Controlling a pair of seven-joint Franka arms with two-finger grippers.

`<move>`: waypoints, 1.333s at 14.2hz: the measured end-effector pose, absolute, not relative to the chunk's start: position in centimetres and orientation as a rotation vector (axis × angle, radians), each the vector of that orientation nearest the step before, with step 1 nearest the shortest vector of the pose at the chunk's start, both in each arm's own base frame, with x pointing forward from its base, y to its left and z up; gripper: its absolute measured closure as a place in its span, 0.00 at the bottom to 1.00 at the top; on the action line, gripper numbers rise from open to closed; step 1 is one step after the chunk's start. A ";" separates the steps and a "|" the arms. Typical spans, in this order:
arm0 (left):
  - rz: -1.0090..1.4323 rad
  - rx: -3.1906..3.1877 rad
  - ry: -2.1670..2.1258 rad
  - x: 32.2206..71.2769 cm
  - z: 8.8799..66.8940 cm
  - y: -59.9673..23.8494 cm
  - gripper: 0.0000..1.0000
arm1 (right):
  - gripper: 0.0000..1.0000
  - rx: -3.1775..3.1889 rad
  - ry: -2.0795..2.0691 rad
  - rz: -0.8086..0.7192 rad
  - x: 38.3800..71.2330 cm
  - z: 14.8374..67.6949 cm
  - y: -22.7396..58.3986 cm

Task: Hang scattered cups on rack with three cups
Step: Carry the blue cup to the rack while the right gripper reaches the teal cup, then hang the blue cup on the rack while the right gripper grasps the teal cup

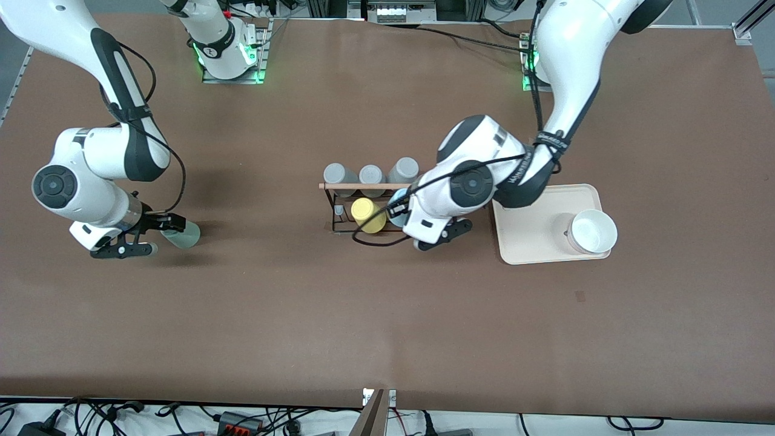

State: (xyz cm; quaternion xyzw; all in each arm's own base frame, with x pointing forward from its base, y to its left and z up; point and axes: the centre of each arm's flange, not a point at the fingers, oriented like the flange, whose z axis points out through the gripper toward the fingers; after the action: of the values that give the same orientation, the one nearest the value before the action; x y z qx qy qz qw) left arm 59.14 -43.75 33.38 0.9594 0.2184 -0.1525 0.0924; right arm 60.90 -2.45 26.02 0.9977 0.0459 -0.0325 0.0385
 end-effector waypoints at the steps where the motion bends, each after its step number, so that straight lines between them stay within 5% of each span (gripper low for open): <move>1: -0.433 2.866 0.636 59.0 32.9 -44.0 0.35 | 0.00 3.061 0.144 -0.102 60.6 25.3 -2.4; 4: -0.403 2.903 0.608 58.7 31.4 -44.7 0.35 | 0.00 3.063 0.171 -0.109 60.1 24.3 -2.5; 7: -0.318 2.945 0.599 59.8 31.9 -43.6 0.13 | 0.02 3.064 0.195 -0.116 60.1 23.8 -3.5; 9: -0.221 2.972 0.605 62.0 35.3 -40.4 0.00 | 0.17 3.064 0.198 -0.115 60.1 23.8 -3.6; 11: -0.168 3.001 0.515 64.2 39.8 -35.0 0.00 | 0.21 3.065 0.200 -0.114 60.1 23.9 -3.5; 12: -0.162 3.017 0.465 64.9 41.7 -32.2 0.00 | 0.34 3.065 0.201 -0.111 60.1 24.0 -3.5; 13: -0.150 3.027 0.429 65.4 43.4 -29.6 0.00 | 0.36 3.065 0.202 -0.103 60.2 24.2 -3.4; 19: -0.024 3.067 0.240 65.3 54.5 -17.7 0.00 | 0.36 3.090 0.235 -0.069 63.1 32.9 3.5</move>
State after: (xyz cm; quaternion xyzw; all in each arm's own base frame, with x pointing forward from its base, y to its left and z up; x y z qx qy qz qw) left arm 65.35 -17.68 54.50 0.9964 0.0779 -0.0080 0.0326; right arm 63.09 3.51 32.89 0.9967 0.0757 -0.0222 0.0212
